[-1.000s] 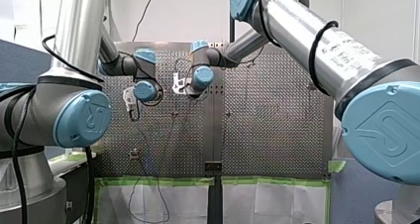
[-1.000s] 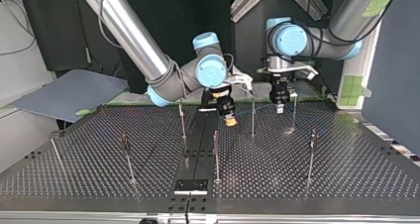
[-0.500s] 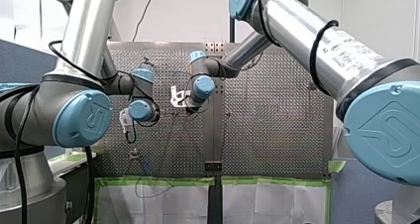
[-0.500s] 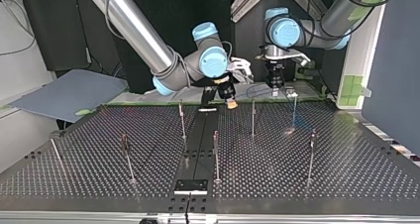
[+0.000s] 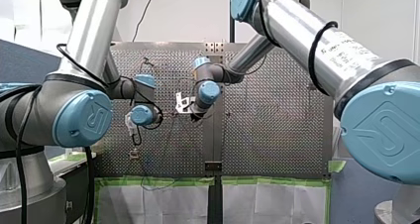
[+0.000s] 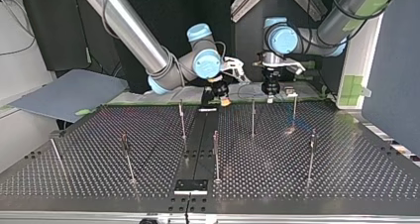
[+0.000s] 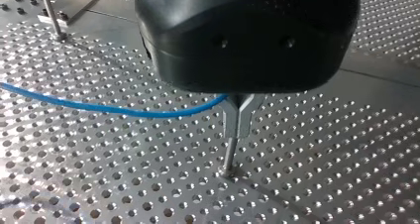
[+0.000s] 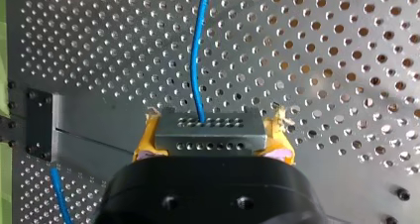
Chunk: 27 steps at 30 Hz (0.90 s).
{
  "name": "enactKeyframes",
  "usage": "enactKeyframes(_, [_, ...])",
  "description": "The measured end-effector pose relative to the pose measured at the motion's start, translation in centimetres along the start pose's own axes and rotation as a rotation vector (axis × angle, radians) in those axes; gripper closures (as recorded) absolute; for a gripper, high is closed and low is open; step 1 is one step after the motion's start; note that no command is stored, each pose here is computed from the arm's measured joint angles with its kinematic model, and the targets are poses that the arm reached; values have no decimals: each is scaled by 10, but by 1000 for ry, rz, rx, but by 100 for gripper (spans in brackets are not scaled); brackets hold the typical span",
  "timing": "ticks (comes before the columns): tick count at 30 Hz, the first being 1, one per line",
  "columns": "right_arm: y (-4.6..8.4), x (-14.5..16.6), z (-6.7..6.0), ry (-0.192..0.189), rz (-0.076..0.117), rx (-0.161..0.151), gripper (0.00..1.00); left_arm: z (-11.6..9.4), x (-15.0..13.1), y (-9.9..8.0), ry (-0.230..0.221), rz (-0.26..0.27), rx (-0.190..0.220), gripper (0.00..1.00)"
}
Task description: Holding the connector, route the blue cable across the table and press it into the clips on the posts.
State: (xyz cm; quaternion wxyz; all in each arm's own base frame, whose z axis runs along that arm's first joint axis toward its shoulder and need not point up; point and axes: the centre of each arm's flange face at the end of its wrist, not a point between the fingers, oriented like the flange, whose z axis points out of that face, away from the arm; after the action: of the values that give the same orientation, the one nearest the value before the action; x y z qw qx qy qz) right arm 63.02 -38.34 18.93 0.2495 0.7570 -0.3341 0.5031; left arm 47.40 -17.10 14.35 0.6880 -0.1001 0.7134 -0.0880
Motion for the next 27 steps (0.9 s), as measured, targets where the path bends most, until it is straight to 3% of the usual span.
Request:
enactKeyframes(6, [7, 2, 4, 10, 7, 6, 100, 12, -5, 1, -14, -8, 7, 100])
enactKeyframes(11, [11, 5, 7, 18, 12, 15, 100, 25, 1, 2, 4, -8, 7, 100])
enactKeyframes(19, [25, 13, 13, 39, 27, 4, 100, 50, 5, 13, 16, -13, -13, 100])
enactKeyframes(27, [41, 24, 20, 64, 42, 5, 100, 78, -17, 15, -29, -18, 7, 100])
